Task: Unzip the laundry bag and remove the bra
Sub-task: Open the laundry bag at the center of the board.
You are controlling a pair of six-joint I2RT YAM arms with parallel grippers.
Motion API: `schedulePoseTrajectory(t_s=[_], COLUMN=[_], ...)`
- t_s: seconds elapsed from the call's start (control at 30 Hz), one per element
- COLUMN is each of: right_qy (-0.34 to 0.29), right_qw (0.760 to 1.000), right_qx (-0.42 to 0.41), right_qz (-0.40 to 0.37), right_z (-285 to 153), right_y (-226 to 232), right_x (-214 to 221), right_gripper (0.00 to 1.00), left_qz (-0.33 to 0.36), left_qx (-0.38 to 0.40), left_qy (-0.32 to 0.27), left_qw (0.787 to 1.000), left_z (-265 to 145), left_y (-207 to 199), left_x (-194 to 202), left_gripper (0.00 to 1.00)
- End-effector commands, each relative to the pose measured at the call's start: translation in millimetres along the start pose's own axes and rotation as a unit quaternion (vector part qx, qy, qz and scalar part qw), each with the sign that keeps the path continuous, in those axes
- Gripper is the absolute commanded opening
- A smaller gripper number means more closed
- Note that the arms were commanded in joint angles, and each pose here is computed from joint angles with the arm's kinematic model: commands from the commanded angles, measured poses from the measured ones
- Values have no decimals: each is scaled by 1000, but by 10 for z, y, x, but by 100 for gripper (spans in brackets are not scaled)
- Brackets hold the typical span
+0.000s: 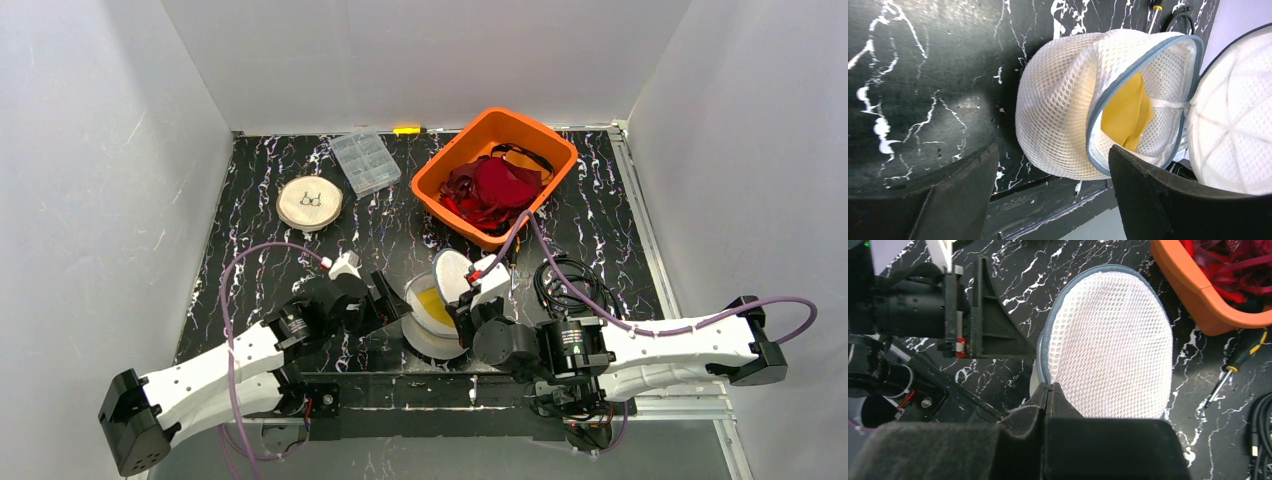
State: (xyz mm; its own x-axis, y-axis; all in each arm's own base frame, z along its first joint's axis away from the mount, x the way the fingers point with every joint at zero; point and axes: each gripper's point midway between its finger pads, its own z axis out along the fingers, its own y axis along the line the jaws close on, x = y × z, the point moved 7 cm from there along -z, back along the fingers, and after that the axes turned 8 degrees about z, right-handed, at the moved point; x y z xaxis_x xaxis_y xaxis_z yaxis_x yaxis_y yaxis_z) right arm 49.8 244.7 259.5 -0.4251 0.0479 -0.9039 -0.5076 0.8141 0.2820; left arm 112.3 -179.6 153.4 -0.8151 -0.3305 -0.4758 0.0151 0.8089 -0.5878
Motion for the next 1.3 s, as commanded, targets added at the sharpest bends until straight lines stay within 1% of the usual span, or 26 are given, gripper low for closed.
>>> schedulePoseTrajectory(t_s=[0.0,0.1,0.2,0.27,0.33,0.4,0.47,0.53,0.7,0.83,0.97,1.0,1.03,1.07,1.1,1.17,1.2,1.27], right_qy=[-19,-19,-19,-18,-19,-21,-22,-23,-24,-22,-20,-20,-19,-19,-19,-24,-28,-41], right_qw=[996,995,994,994,993,992,991,991,989,988,988,988,988,988,988,989,990,992], right_qx=[-28,-41,-51,-58,-65,-71,-73,-76,-83,-87,-90,-92,-91,-91,-90,-82,-74,-48], right_qz=[77,87,92,93,98,103,106,110,118,123,125,126,125,125,124,119,116,112], right_z=[-2,5,11,9,7,5,3,-4,-14,-16,-11,-14,-12,-13,-16,-29,-38,-80], right_y=[119,154,189,206,219,225,222,216,216,220,229,237,234,233,231,198,164,50], right_x=[-84,-72,-69,-65,-68,-72,-64,-62,-61,-51,-36,-44,-37,-42,-43,-71,-94,-169], right_gripper=[1,1,1,1,1,1,1,1,1,1,1,1,1,1,1,1,1,1], left_qz=[-12,-11,-8,-7,-5,-6,-5,0,4,1,0,1,1,1,2,10,16,31], left_qx=[51,48,36,22,15,13,13,14,-1,3,0,-1,-1,-1,-1,-7,-12,-25], left_qy=[15,20,21,20,21,21,23,25,36,41,44,42,40,39,37,29,25,13], left_qw=[998,999,999,1000,1000,1000,1000,1000,999,999,999,999,999,999,999,1000,999,999], left_z=[18,45,76,96,111,120,128,135,205,272,326,337,341,343,335,298,264,183], left_y=[-291,-326,-315,-286,-275,-282,-301,-323,-322,-329,-319,-314,-313,-309,-307,-294,-282,-243], left_x=[-55,-62,-63,-62,-61,-64,-68,-77,-60,-34,-11,-15,-16,-16,-24,-50,-67,-116], left_gripper=[77,75,68,62,53,46,41,39,39,39,35,33,28,23,15,3,0,0])
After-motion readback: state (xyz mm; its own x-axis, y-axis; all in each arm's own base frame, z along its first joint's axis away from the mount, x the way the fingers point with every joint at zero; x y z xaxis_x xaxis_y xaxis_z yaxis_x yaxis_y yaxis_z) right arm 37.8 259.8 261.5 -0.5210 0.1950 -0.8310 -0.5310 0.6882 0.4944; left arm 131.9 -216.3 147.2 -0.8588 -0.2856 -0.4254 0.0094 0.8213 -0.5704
